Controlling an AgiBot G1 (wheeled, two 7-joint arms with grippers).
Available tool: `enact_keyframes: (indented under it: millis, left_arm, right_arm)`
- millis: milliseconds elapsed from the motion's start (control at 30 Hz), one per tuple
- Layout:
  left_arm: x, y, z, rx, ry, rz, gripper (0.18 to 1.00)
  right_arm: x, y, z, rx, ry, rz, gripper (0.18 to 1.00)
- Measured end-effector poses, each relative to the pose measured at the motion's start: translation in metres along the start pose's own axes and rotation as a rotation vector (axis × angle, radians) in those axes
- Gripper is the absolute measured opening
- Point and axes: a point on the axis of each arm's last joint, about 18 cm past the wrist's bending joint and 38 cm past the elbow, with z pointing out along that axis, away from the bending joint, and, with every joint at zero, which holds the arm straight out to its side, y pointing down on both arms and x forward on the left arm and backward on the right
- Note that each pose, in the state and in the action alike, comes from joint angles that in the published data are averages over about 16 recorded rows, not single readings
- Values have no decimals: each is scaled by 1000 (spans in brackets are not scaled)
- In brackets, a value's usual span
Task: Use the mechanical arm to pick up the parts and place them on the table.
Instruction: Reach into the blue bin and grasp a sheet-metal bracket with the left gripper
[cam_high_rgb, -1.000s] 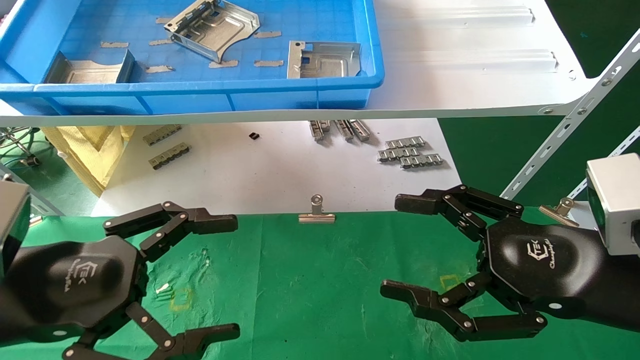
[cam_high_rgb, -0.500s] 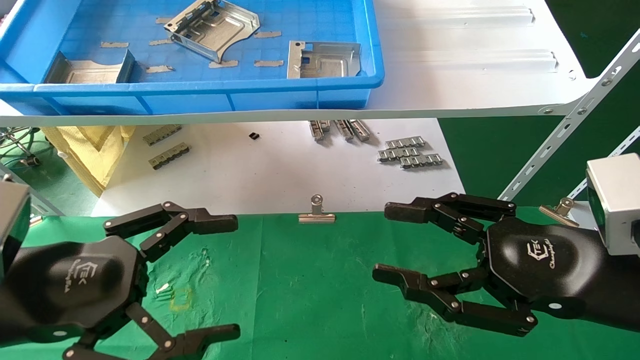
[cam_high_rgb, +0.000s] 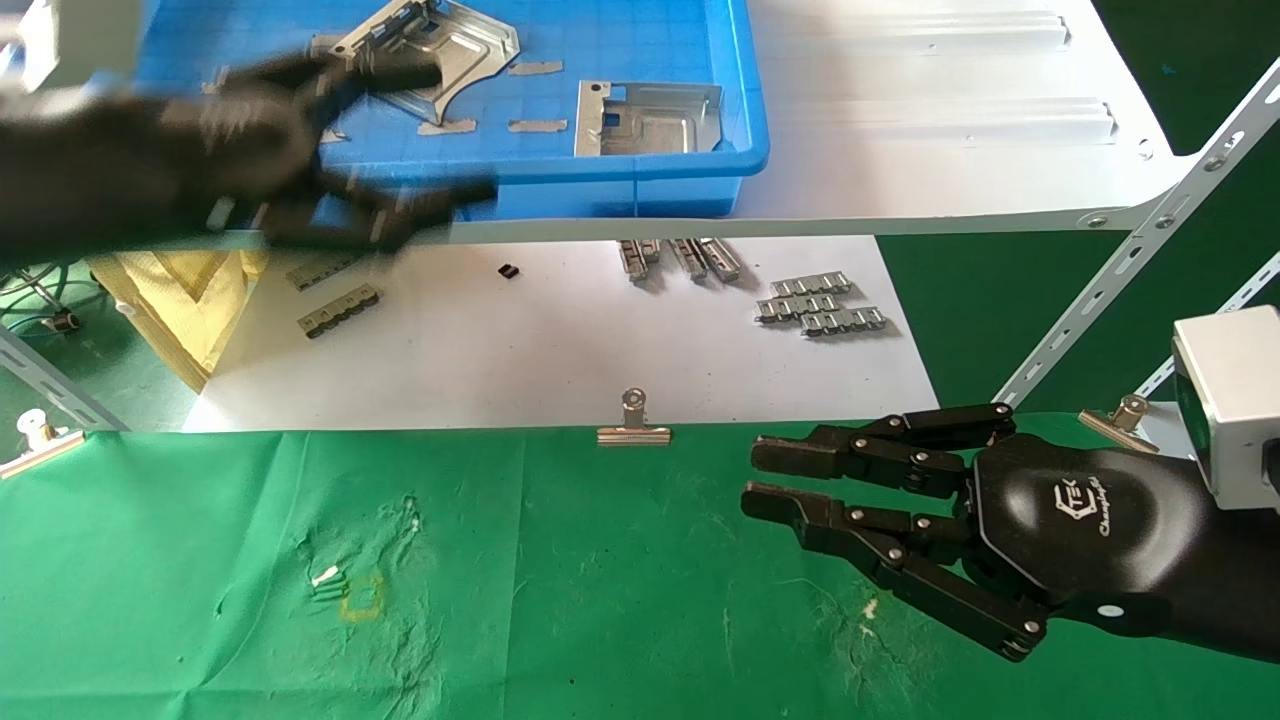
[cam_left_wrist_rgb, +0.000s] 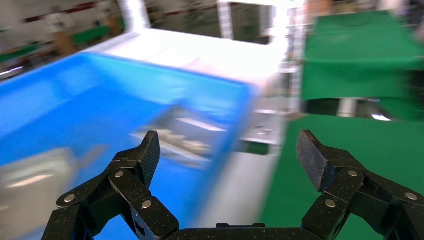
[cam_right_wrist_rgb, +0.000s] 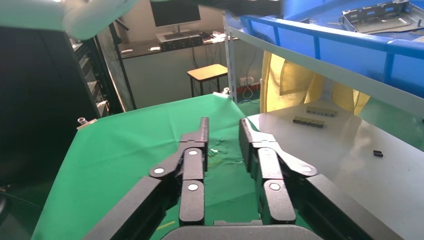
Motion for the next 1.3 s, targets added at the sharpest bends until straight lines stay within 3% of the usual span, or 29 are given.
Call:
enact_keyframes:
  millis: [267,500,900,1300]
  left_arm:
    - [-76,3,42,-110,-278,-17,1001]
    - [-105,16,55,-212,-429,-30,995]
    - [-112,25,62,-250,-488,-53,912]
    - [-115,25,64,-237,-515,-66,682]
  right_arm:
    - [0,0,0,0,0,0,279]
    - [0,0,0,0,0,0,217]
    - [0,0,0,0,0,0,192]
    - [0,0,0,0,0,0,206]
